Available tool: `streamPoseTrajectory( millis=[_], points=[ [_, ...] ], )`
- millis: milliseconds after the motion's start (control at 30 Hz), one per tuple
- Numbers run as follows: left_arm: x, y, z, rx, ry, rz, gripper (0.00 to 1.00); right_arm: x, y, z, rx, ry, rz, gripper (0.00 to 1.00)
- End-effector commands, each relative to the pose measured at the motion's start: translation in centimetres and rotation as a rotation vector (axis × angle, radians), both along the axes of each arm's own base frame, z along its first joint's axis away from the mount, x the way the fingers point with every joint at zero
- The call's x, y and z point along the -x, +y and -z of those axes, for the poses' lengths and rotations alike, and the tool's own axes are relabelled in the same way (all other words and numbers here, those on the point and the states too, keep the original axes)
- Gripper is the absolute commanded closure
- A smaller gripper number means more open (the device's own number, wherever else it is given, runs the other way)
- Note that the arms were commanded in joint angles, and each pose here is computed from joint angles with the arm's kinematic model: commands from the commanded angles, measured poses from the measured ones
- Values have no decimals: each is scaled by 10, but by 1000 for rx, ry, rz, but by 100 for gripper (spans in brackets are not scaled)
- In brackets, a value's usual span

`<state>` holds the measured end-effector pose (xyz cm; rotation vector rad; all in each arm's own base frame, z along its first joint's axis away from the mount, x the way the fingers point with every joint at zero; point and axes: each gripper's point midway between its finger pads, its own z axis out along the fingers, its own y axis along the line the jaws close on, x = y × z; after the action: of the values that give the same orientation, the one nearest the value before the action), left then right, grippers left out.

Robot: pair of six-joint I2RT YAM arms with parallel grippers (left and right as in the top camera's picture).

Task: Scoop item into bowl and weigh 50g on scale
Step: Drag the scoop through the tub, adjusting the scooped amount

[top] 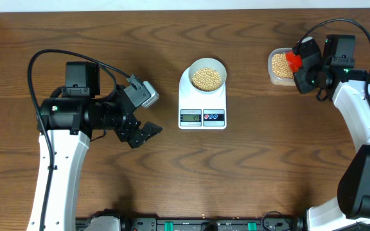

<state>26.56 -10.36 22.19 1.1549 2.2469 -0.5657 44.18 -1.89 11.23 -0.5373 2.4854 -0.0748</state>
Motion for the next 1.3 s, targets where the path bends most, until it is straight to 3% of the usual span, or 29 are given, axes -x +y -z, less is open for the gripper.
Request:
streamPoseTrajectory(
  millis=[0, 400, 733, 1267],
  points=[
    [-1, -1, -6, 13, -12, -1, 2, 3, -4, 7, 32, 24, 6, 99],
    [-1, -1, -6, 13, -12, -1, 2, 12, 22, 10, -101, 58, -65, 99],
    [-1, -1, -6, 13, -12, -1, 2, 10, 16, 8, -190, 66, 58, 99],
    [-1, -1, -6, 13, -12, -1, 2, 14, 4, -16, -558, 37, 85, 99]
  ],
)
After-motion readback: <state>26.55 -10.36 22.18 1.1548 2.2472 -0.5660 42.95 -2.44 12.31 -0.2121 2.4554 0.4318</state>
